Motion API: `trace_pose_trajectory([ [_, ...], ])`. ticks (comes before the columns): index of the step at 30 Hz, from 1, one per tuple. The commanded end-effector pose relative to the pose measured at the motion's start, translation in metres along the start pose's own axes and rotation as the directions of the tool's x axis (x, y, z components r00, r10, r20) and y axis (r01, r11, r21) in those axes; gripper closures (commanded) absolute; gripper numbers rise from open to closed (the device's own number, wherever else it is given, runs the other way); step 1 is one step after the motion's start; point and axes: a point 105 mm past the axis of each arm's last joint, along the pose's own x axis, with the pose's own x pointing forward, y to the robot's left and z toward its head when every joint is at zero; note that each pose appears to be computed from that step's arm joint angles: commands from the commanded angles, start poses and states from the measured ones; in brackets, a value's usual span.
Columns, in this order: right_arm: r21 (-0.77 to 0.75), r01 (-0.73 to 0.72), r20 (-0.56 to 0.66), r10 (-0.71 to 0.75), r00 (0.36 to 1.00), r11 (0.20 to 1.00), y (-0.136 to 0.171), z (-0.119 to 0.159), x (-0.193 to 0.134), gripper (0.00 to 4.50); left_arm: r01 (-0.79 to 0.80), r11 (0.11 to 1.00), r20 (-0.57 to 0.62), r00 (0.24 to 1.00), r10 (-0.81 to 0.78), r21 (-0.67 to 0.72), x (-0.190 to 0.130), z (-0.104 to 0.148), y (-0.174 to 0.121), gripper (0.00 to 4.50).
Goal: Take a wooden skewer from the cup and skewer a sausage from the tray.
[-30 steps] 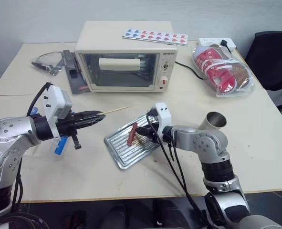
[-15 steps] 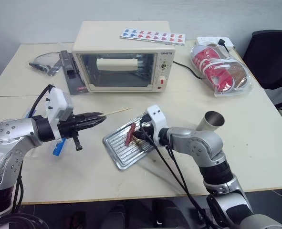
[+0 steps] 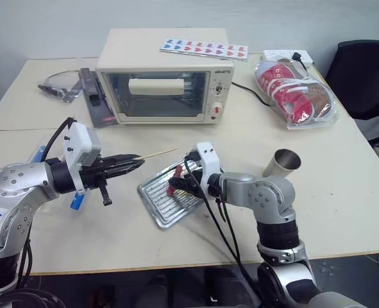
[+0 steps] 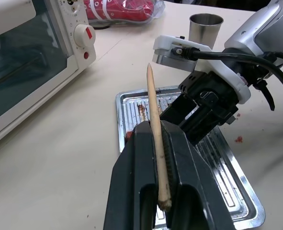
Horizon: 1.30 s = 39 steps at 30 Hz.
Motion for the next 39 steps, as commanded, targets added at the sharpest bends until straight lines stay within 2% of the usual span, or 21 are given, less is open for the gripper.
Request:
trace_pose_trajectory([
  [1,-0.013,-0.013,-0.009,0.013,1.0,1.0,0.007,-0.001,0.007,1.25,-0.002,0.999,0.005,1.0,0.002,0.051,-0.002,0.007,-0.001,4.5],
  [10,-0.066,-0.006,-0.026,0.004,1.0,0.998,0.007,-0.006,0.015,1.25,-0.004,0.999,0.005,1.0,0.004,0.054,-0.002,0.009,0.0,4.5],
  [11,-0.066,-0.014,-0.031,0.012,0.999,0.998,0.009,-0.008,0.016,1.63,-0.005,0.999,0.004,1.0,0.004,0.054,-0.002,0.009,0.0,4.5],
  [12,-0.07,-0.021,-0.034,0.019,0.999,0.997,0.01,-0.008,0.016,1.76,-0.005,0.998,0.004,1.0,0.005,0.055,-0.002,0.009,0.0,4.5],
  [18,-0.073,-0.035,-0.045,0.032,0.998,0.997,0.012,-0.011,0.017,3.3,-0.008,0.998,0.005,1.0,0.007,0.057,-0.002,0.009,0.001,4.5],
  [33,-0.084,-0.044,-0.039,0.041,0.998,0.995,0.013,-0.008,0.017,3.3,-0.007,0.998,0.006,1.0,0.006,0.06,0.0,0.008,0.002,4.5],
  [39,-0.173,-0.061,-0.045,0.054,0.997,0.983,0.005,0.002,0.0,3.3,-0.008,0.998,0.012,1.0,0.007,0.061,0.002,0.007,0.004,4.5],
])
